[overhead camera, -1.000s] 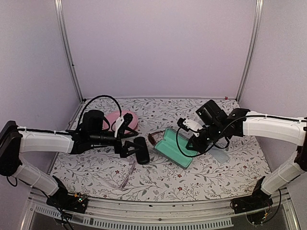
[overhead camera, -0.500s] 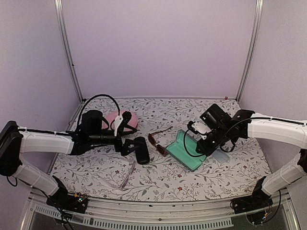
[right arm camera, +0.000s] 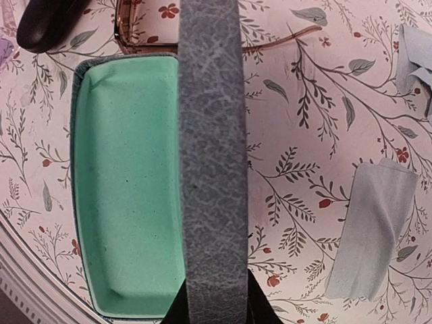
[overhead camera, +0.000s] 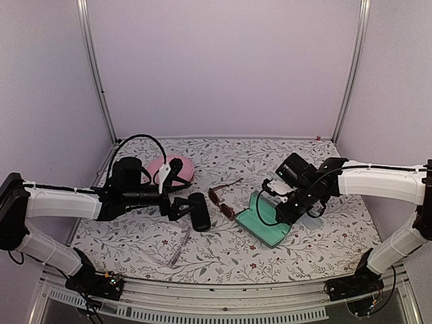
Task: Organize the sunglasses
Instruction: Place the opened sunglasses case at the center of the board.
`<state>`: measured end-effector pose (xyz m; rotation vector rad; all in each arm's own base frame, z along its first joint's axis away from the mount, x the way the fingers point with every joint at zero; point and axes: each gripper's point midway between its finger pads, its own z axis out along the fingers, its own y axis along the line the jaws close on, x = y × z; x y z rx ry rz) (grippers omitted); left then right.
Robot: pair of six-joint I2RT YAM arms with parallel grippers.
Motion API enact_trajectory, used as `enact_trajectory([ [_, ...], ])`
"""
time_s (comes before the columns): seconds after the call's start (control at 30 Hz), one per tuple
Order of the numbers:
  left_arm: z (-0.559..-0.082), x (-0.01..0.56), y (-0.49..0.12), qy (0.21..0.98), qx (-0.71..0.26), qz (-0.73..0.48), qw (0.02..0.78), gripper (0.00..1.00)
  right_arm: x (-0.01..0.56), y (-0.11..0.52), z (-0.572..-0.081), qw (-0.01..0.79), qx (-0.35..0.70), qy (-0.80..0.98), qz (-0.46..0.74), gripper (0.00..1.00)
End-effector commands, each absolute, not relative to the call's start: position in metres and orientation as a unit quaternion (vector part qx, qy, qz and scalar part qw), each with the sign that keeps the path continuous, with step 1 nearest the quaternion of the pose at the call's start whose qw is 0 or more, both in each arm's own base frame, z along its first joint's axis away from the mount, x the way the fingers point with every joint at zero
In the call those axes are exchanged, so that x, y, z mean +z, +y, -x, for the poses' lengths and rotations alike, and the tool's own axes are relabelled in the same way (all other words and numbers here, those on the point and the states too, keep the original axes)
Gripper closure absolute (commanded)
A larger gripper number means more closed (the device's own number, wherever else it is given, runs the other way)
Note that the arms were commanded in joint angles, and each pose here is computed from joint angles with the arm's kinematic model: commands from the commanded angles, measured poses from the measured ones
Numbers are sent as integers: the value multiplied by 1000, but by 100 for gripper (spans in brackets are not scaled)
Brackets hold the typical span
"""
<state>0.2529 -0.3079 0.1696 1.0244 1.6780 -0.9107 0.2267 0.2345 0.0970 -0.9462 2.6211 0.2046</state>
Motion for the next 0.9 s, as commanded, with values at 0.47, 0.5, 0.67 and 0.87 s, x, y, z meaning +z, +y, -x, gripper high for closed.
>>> enact_trajectory([
  [0.47,-254,173,-304,674,-361,-424,485,2,79,270,-251,171,85,912,362,96],
  [0.5,-254,173,-303,674,-360,-425,485,2,78,272,-254,173,83,911,365,96],
  [0.67,-254,172,-304,674,-360,-427,483,2,79,281,-271,192,75,900,383,97],
  [0.87,-256,171,-304,678,-356,-426,482,2,67,276,-299,195,49,892,405,97],
])
